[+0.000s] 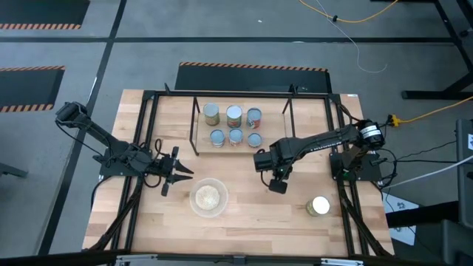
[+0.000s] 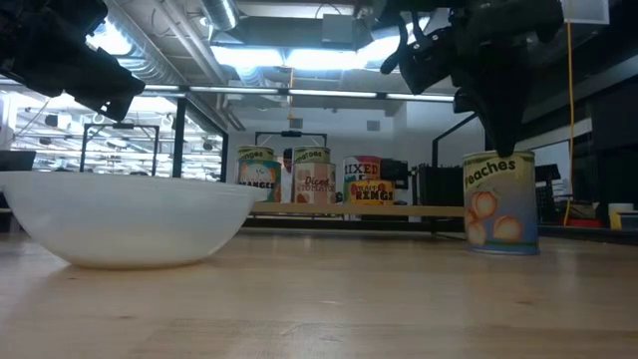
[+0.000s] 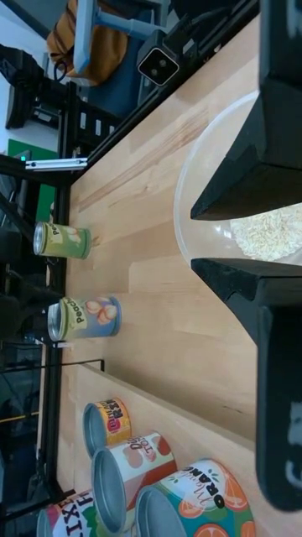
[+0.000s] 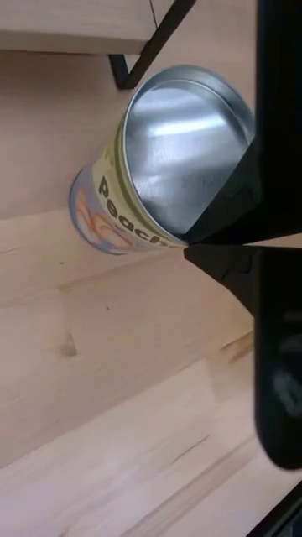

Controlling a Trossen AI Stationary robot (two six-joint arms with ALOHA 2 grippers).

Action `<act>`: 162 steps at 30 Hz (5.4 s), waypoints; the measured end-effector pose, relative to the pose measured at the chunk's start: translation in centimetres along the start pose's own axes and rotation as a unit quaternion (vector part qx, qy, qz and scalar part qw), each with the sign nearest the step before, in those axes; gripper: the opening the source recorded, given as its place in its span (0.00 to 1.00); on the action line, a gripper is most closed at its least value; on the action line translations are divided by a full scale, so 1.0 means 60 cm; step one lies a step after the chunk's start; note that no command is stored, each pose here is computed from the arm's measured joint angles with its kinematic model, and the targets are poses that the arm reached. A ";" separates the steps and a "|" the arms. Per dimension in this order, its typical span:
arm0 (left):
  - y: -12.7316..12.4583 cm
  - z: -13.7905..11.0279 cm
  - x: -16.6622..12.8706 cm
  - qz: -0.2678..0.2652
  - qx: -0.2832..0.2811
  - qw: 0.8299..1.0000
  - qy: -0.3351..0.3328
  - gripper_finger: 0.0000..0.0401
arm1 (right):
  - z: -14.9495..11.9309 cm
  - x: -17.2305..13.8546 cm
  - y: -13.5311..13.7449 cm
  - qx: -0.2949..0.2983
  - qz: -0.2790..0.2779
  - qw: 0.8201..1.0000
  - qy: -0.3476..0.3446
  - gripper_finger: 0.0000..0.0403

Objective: Pick and place cans onto a shelf
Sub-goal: Put the canned peaches on the shelf, then put the canned pears on the shelf

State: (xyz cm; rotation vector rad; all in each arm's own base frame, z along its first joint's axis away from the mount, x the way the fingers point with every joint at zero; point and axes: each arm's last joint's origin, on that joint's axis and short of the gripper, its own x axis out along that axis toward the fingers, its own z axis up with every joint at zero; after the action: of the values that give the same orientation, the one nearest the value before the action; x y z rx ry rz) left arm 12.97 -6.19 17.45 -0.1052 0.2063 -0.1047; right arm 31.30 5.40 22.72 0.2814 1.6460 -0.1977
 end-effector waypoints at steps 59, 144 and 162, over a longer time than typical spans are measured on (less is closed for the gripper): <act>0.000 0.000 0.000 0.000 -0.002 1.000 0.000 0.19 | 0.049 -0.192 -0.211 -0.299 -0.095 0.948 -0.052 0.00; 0.000 0.000 0.000 0.001 -0.002 1.000 0.001 0.19 | 0.118 -0.115 -0.325 -0.252 -0.051 0.966 -0.021 0.06; 0.000 0.000 0.000 0.000 -0.003 1.000 0.001 0.19 | 0.104 -0.151 -0.320 -0.234 -0.046 0.971 -0.012 0.06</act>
State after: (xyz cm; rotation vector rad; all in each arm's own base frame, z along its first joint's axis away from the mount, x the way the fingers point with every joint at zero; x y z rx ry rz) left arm 12.96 -6.18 17.42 -0.1115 0.2091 -0.1032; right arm 32.25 -15.33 30.42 -0.1557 1.6304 0.1190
